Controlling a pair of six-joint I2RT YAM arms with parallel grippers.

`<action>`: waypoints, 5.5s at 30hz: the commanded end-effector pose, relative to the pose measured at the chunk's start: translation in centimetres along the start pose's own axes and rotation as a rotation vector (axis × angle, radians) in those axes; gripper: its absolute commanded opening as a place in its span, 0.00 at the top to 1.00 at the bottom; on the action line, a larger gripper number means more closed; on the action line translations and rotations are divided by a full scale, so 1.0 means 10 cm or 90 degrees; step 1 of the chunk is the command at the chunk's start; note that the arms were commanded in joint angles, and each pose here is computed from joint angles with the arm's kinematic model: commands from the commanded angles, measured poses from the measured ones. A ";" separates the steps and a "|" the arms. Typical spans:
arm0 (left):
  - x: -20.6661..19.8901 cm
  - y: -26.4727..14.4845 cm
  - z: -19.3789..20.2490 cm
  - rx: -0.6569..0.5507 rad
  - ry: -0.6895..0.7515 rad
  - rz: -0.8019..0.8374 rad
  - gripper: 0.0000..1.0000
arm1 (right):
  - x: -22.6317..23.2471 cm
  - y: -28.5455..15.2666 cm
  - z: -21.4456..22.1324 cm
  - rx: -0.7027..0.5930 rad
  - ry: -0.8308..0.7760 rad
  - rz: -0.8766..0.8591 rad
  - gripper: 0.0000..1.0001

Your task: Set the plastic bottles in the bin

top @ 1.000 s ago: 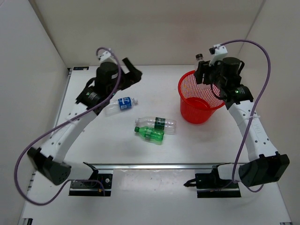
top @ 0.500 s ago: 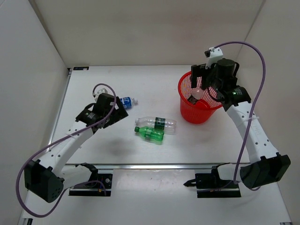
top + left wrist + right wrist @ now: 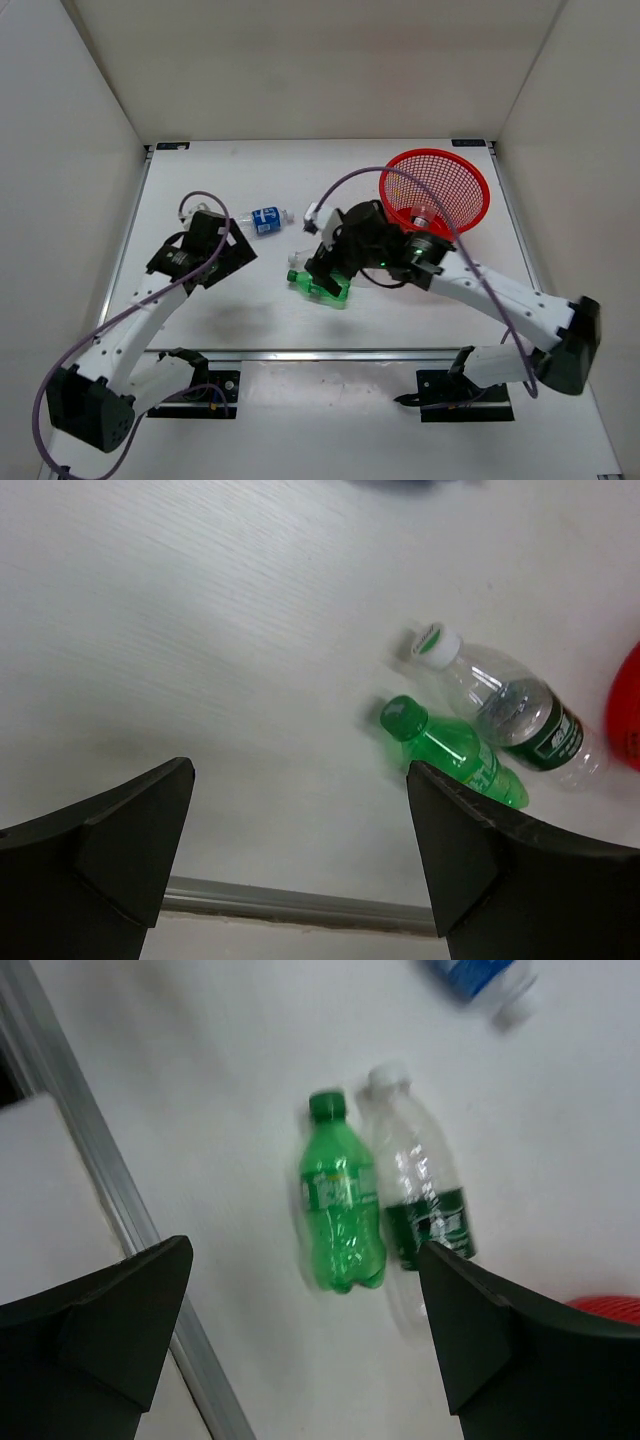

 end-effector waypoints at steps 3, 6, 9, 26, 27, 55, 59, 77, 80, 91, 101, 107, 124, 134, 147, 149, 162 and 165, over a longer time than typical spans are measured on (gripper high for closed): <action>0.20 -0.32 -0.36 -0.094 -0.023 -0.012 0.02 | 0.18 0.50 0.69 0.141 0.005 -0.025 0.07; 0.30 -0.40 -0.39 -0.106 -0.016 -0.036 0.01 | 0.19 0.70 0.89 0.150 0.021 -0.030 0.09; 0.35 -0.40 -0.40 -0.103 -0.005 -0.048 0.02 | 0.23 0.82 1.03 0.159 0.029 -0.042 0.10; 0.34 -0.38 -0.45 -0.099 -0.008 -0.058 0.02 | 0.57 1.37 1.57 0.229 -0.095 -0.017 0.44; 0.33 -0.39 -0.46 -0.102 -0.010 -0.056 0.01 | 0.60 1.35 1.55 0.232 -0.110 -0.007 0.49; 0.10 -0.29 -0.61 -0.091 0.012 -0.031 0.01 | -2.32 -1.00 0.67 -0.009 0.153 0.485 0.01; 0.12 -0.33 -0.62 -0.094 0.022 -0.035 0.01 | -2.07 -0.88 0.38 -0.037 0.107 0.411 0.01; 0.38 -0.38 -0.46 -0.073 0.033 -0.053 0.01 | -0.55 1.14 1.36 0.188 0.032 -0.017 0.03; 0.39 -0.37 -0.46 -0.074 0.029 -0.055 0.01 | -0.34 1.25 1.52 0.198 0.003 -0.045 0.02; 0.27 -0.33 -0.53 -0.073 0.040 -0.048 0.01 | -0.31 1.34 1.47 0.175 0.061 -0.045 0.46; -0.30 -0.22 -0.82 -0.072 0.168 0.014 0.02 | -1.52 -0.09 0.00 -0.077 0.063 0.268 0.73; -0.65 0.01 -1.01 -0.045 0.274 0.040 0.01 | -2.10 -0.80 0.57 -0.059 0.240 0.384 0.70; -1.42 0.40 -1.67 -0.026 0.355 0.096 0.01 | -2.29 -1.49 0.36 -0.082 0.291 0.489 0.00; -1.35 0.88 -1.43 0.141 0.532 0.189 0.02 | -2.10 -1.58 0.03 -0.173 0.266 0.384 0.01; -0.91 1.36 -1.01 0.267 0.652 0.165 0.01 | -2.09 -1.63 0.10 -0.143 0.291 0.390 0.01; -0.73 1.43 -0.87 0.291 0.647 0.137 0.01 | -2.04 -1.63 0.15 -0.140 0.300 0.388 0.00; -0.76 1.56 -0.66 0.230 0.671 0.000 0.32 | -1.91 -1.84 0.20 -0.165 0.298 0.418 0.01; -1.00 1.41 -0.65 0.199 0.656 0.023 0.65 | -1.87 -1.88 0.26 -0.152 0.307 0.435 0.01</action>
Point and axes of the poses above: each gripper's point midway between its finger pads, its own y axis out along the fingers, its own x axis along the line the jaws close on, z = x × y, the point moved 2 cm from there along -y, back along the fingers, and after that the axes turned 15 degrees about -y, right-handed, at the moved point
